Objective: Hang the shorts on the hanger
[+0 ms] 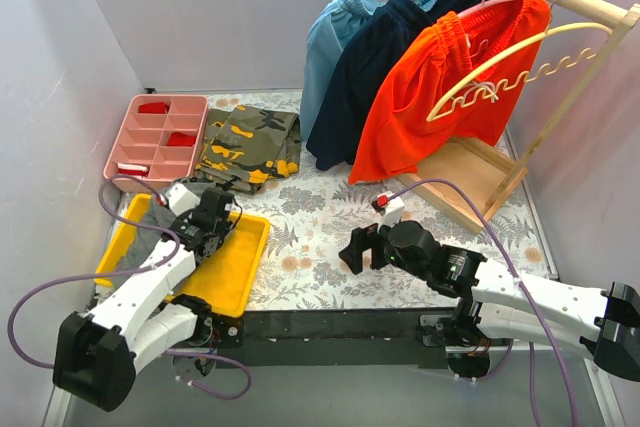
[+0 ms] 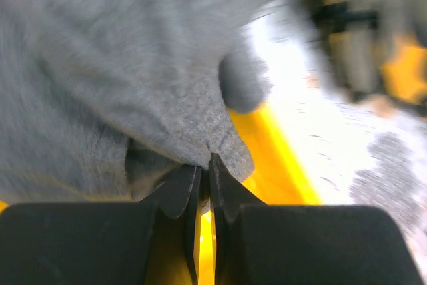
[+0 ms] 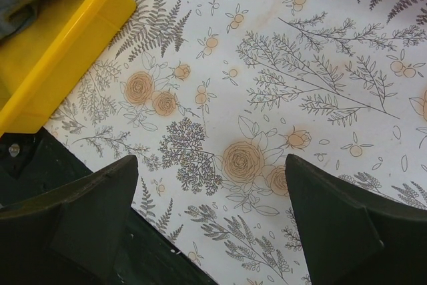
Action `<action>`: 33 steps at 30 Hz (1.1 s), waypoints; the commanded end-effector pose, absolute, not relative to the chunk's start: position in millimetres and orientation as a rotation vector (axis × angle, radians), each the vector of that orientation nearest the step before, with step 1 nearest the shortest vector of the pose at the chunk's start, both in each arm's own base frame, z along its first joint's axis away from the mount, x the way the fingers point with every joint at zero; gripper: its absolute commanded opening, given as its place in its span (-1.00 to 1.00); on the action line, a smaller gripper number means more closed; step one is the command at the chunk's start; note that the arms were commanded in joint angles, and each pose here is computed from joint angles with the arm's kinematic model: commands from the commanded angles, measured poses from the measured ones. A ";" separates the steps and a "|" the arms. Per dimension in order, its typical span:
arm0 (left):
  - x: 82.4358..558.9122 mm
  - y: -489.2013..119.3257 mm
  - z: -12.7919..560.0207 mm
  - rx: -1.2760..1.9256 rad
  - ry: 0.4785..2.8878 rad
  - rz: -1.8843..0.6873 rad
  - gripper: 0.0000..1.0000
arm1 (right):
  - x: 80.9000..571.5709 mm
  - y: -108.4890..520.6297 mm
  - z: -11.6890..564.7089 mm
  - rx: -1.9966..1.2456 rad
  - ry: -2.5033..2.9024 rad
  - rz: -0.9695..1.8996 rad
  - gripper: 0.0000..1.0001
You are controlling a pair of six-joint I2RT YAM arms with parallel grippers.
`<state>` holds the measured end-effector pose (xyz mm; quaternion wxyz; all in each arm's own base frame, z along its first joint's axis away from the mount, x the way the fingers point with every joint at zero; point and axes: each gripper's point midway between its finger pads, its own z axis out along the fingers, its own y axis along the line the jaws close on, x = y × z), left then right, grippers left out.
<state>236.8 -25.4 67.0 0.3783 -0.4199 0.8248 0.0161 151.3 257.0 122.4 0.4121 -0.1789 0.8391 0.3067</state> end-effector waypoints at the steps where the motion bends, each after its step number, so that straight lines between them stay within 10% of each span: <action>1: 268.9 -22.7 185.6 -0.713 1.942 -0.012 -1.00 | 161.6 265.8 158.8 -0.421 2.017 0.812 0.97; 19: 255.1 -143.7 569.6 0.313 1.350 -0.576 -1.00 | 185.0 279.5 267.2 -0.371 1.829 0.829 0.97; 27: 252.1 -185.2 544.0 0.495 1.387 -0.758 -1.00 | 189.3 251.1 296.9 -0.254 1.762 0.799 0.97; 33: 213.2 -194.7 424.1 0.543 1.594 -0.934 -1.00 | 185.8 225.8 263.3 -0.184 1.803 0.751 0.97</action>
